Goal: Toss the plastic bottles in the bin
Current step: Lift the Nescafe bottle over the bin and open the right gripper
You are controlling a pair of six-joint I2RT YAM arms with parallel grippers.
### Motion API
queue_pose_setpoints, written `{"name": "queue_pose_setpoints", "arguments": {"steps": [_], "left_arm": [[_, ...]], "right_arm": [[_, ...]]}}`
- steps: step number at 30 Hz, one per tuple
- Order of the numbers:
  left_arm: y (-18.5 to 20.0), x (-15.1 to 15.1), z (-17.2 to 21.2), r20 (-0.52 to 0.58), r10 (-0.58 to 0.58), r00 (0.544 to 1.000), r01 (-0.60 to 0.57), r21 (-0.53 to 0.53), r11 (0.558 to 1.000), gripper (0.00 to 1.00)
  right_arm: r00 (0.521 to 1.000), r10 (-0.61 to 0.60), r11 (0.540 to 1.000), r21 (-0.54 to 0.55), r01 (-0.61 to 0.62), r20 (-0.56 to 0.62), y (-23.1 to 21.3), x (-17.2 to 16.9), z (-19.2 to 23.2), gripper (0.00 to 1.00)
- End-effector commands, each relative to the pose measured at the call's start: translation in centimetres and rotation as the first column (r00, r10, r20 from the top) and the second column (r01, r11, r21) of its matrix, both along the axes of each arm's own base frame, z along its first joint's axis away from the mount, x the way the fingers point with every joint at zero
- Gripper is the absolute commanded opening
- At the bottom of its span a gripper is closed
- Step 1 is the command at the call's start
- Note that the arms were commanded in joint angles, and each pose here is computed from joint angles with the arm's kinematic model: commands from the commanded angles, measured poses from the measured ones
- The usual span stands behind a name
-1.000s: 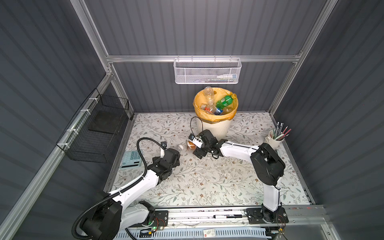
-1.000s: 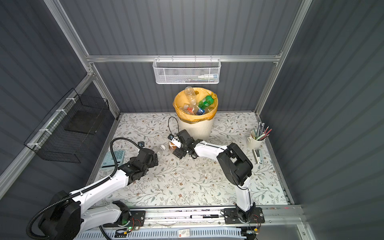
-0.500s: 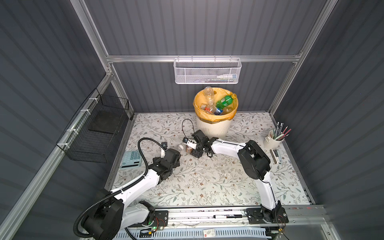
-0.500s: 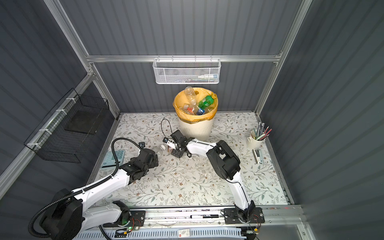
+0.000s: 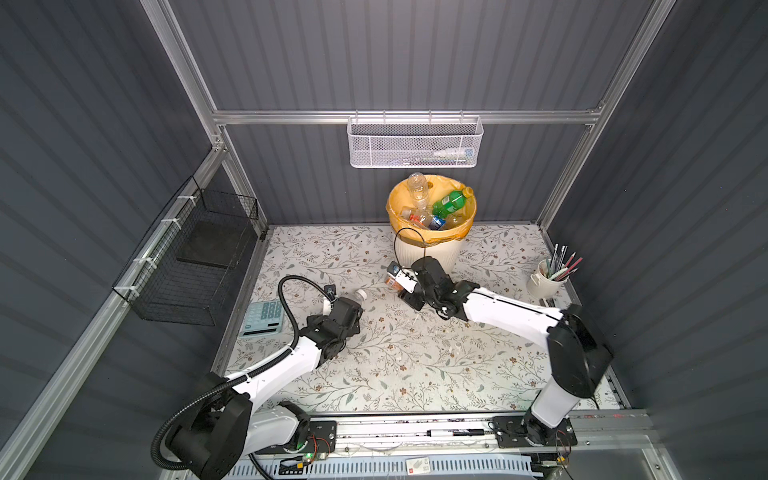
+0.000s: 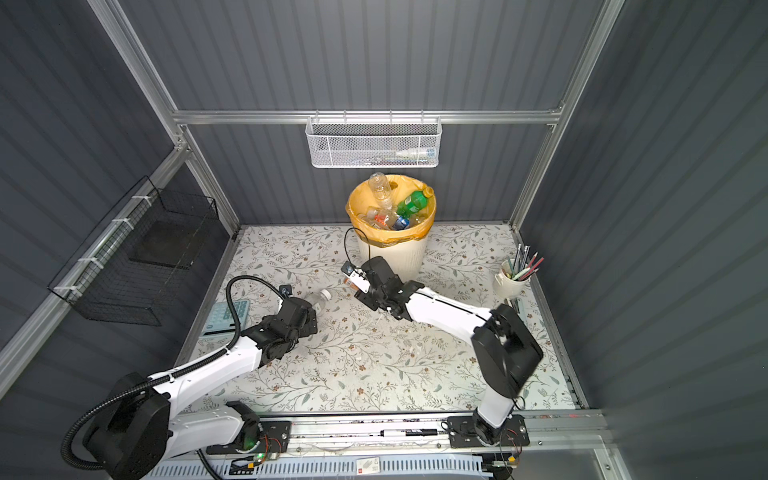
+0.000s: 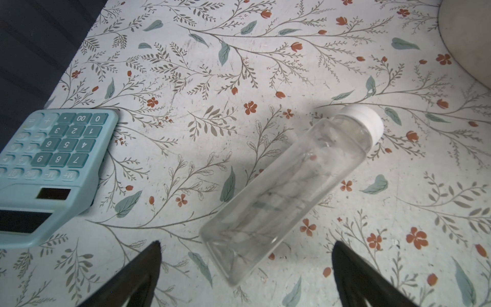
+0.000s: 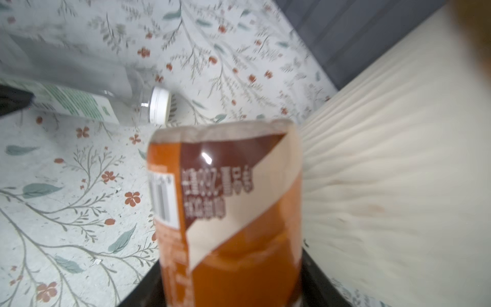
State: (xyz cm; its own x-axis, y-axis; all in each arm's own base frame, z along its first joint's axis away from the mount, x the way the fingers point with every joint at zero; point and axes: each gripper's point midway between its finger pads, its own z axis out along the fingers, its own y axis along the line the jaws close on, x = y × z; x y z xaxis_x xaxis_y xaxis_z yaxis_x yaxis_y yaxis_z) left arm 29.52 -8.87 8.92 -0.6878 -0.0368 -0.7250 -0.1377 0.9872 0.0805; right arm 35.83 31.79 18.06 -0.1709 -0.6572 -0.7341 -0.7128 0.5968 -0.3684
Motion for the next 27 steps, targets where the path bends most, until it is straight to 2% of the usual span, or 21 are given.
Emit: {"name": "queue_pose_setpoints", "arguments": {"steps": [1, 5, 10, 13, 15, 17, 20, 23, 25, 26, 27], "left_arm": [[-0.4, 0.7, 0.5, 0.009, 0.0, 1.0, 0.0, -0.015, 1.0, 1.0], [-0.8, 1.0, 0.5, 0.01, -0.006, 1.0, 0.006, -0.023, 1.0, 1.0], [-1.3, 1.4, 0.4, 0.005, -0.019, 1.0, 0.019, -0.036, 0.999, 1.0], [-1.6, 1.5, 0.3, 0.0, -0.026, 1.0, 0.026, -0.04, 0.999, 1.0], [-1.7, 1.6, 0.4, 0.0, -0.028, 1.0, 0.028, -0.04, 0.999, 1.0], [-1.7, 1.6, 0.5, 0.002, -0.029, 1.0, 0.029, -0.04, 0.999, 1.0], [-1.6, 1.6, 0.7, 0.005, -0.032, 0.999, 0.032, -0.037, 0.999, 1.0], [-1.6, 1.6, 0.9, 0.009, -0.031, 0.999, 0.031, -0.041, 0.999, 1.0], [-1.6, 1.5, 0.9, 0.007, -0.031, 0.999, 0.032, -0.04, 0.999, 1.0], [-1.6, 1.5, 0.9, 0.008, -0.033, 0.999, 0.033, -0.04, 0.999, 1.0], [-1.6, 1.4, 0.8, 0.003, -0.034, 0.999, 0.035, -0.035, 0.999, 1.0]], "right_arm": [[0.981, -0.093, 0.984, 0.163, 0.064, 0.173, -1.9, -0.2, 7.8, 0.52], [0.917, -0.164, 0.939, 0.343, 0.032, 0.364, -5.1, -2.7, 17.7, 0.53], [0.767, -0.275, 0.838, 0.536, -0.105, 0.58, -9.8, -7.4, 30.2, 0.54], [0.689, -0.32, 0.807, 0.568, -0.162, 0.651, -11.2, -8.4, 34.4, 0.55], [0.672, -0.331, 0.796, 0.579, -0.179, 0.662, -11.4, -7.6, 35.8, 0.55], [0.694, -0.328, 0.785, 0.594, -0.178, 0.641, -11.0, -5.3, 35.9, 0.55], [0.76, -0.299, 0.773, 0.614, -0.161, 0.577, -9.9, -0.6, 34.2, 0.56], [0.83, -0.273, 0.81, 0.582, -0.075, 0.487, -8.2, 5.3, 30.2, 0.62], [0.891, -0.238, 0.836, 0.549, -0.015, 0.387, -7.3, 9.1, 26.3, 0.69], [0.906, -0.239, 0.847, 0.531, 0.019, 0.349, -7.2, 10.6, 24.7, 0.75], [0.915, -0.248, 0.862, 0.504, 0.058, 0.318, -7.3, 12.0, 23.1, 0.86]]}}
